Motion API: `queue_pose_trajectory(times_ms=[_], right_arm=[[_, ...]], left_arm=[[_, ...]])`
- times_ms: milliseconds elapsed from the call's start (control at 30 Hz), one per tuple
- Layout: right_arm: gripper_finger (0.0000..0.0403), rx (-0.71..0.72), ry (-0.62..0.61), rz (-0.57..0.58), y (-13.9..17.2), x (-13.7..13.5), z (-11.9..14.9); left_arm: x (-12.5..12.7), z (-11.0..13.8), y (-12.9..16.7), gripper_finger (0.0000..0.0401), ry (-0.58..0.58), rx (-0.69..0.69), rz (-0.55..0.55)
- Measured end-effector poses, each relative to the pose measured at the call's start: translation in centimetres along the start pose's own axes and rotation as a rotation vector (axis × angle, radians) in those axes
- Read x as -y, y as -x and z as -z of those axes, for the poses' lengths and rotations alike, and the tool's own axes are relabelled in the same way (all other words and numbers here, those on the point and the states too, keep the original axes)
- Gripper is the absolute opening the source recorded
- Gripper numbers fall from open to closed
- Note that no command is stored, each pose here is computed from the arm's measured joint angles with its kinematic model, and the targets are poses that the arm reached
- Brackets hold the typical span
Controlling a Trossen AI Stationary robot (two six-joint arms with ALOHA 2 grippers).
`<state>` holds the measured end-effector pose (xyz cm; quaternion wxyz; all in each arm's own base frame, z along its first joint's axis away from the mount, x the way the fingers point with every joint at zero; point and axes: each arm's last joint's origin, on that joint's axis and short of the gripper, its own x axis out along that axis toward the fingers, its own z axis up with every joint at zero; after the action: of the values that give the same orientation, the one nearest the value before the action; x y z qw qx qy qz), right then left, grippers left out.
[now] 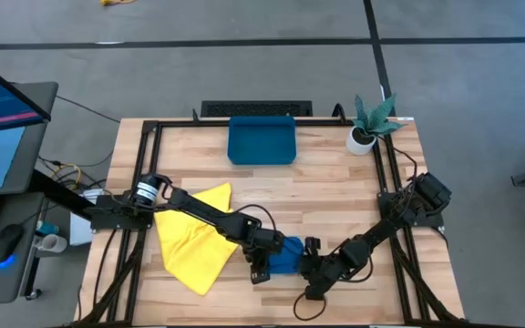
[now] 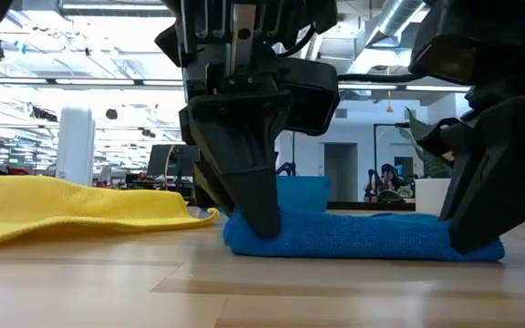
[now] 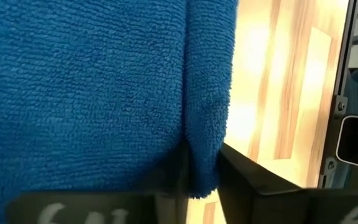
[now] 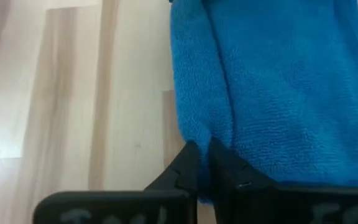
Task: Roll microfiber towels into tight, uniform cylinder then place into a basket
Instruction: Roll the blue microfiber cloth
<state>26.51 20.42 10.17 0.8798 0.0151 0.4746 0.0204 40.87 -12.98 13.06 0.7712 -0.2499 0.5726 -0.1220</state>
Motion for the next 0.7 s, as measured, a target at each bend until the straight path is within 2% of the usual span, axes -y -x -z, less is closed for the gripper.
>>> queue_pose_trajectory(times_ms=[133, 267, 467, 700], right_arm=[[0.0026, 0.007, -0.016, -0.042, 0.1, -0.2, -0.2], [0.0019, -0.001, -0.032, -0.076, 0.2, -0.5, -0.5], [0.0030, -0.005, -0.061, -0.109, 0.3, -0.9, -0.9], [0.0019, -0.010, -0.090, -0.105, 0.4, -1.0, -0.8]], left_arm=[[0.4, 0.2, -0.1, 0.0109, -0.011, 0.019, -0.031], [0.6, 0.3, -0.1, 0.0138, -0.088, 0.019, -0.032], [1.7, 0.8, -0.3, 0.0145, -0.224, 0.078, -0.142], [4.7, 2.4, 0.2, 0.0145, -0.334, 0.144, -0.237]])
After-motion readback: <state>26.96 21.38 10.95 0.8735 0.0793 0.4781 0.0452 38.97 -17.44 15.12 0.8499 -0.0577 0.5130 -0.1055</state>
